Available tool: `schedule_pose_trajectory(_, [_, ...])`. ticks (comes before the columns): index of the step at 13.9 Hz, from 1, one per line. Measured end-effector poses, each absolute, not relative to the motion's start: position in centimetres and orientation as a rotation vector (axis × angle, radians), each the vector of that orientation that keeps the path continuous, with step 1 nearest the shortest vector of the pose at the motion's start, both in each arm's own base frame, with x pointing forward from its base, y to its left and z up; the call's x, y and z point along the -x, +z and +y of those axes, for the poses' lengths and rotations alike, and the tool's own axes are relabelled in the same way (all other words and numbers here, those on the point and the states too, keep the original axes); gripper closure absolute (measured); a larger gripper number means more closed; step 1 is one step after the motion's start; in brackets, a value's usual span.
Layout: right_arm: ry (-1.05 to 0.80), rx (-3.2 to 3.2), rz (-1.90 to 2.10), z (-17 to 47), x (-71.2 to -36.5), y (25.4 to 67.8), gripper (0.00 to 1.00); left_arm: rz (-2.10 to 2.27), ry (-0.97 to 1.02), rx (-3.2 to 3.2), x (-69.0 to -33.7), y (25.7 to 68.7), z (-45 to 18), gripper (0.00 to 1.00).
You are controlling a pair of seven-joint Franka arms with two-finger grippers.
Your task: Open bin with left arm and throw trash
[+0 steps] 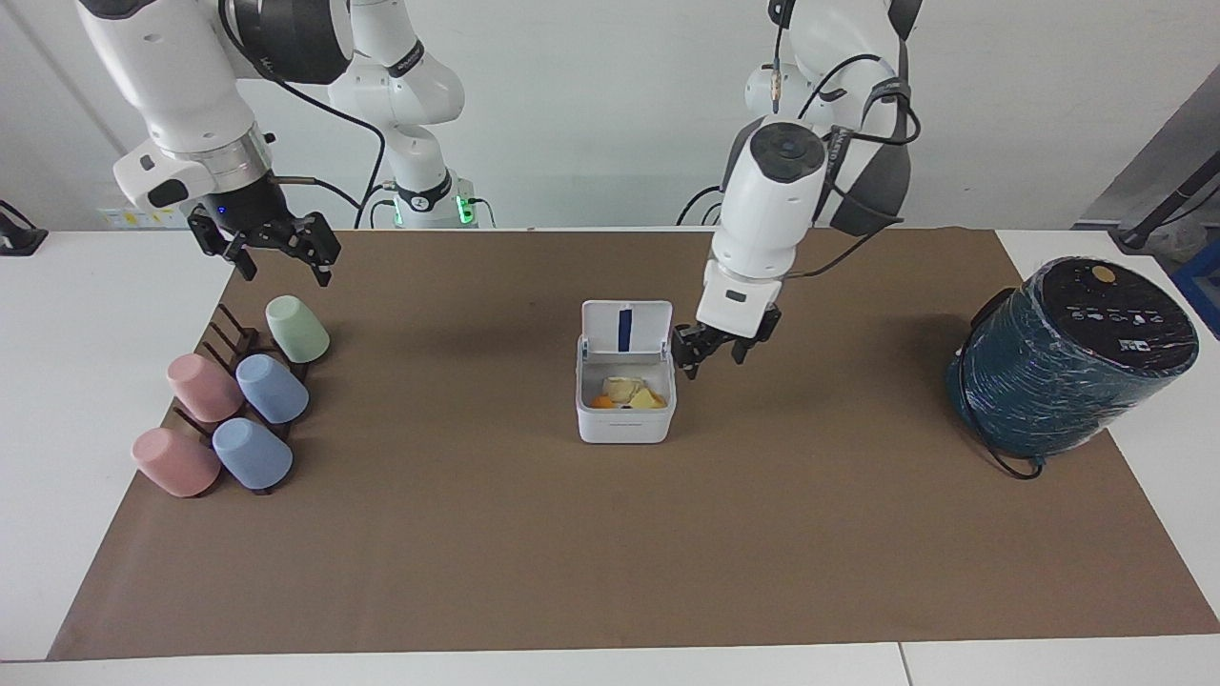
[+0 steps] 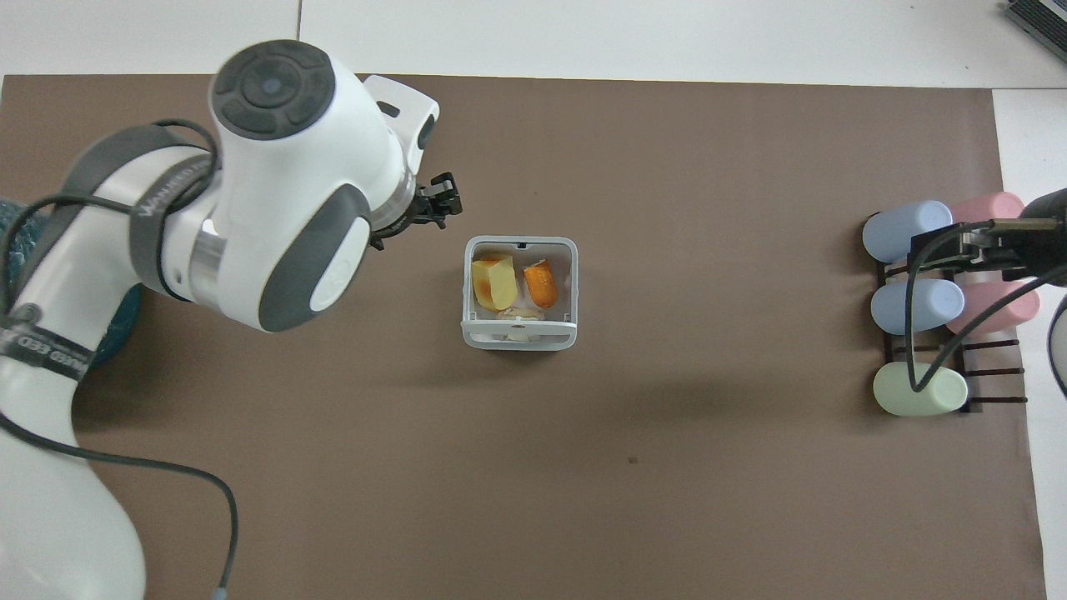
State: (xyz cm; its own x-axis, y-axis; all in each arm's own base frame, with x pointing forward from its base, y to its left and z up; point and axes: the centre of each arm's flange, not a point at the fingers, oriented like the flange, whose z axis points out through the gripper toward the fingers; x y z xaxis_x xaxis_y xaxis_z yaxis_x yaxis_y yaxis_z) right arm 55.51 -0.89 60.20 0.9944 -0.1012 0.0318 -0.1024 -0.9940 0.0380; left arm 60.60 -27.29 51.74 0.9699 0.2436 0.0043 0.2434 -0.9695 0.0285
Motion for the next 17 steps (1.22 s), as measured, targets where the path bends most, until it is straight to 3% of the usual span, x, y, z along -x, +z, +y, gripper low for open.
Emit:
schedule_pose_trajectory(4, [0.046, -3.098, -0.158, -0.9, -55.5, 60.2, 0.00, 0.243, -0.090, -3.135, -62.4, 54.1, -17.6, 0.21])
schedule_pose_trajectory(8, [0.046, -3.098, -0.158, -0.9, -55.5, 60.2, 0.00, 0.085, -0.124, -3.144, -61.5, 58.2, -8.8, 0.21])
schedule_pose_trajectory(14, [0.046, -3.098, -0.159, -0.9, -55.5, 60.2, 0.00, -0.025, -0.094, -3.159, -57.6, 63.7, -8.3, 0.19])
schedule_pose_trajectory(17, [0.046, -3.098, -0.159, -0.9, -55.5, 60.2, 0.00, -0.051, -0.111, -3.164, -56.1, 63.3, -9.1, 0.17])
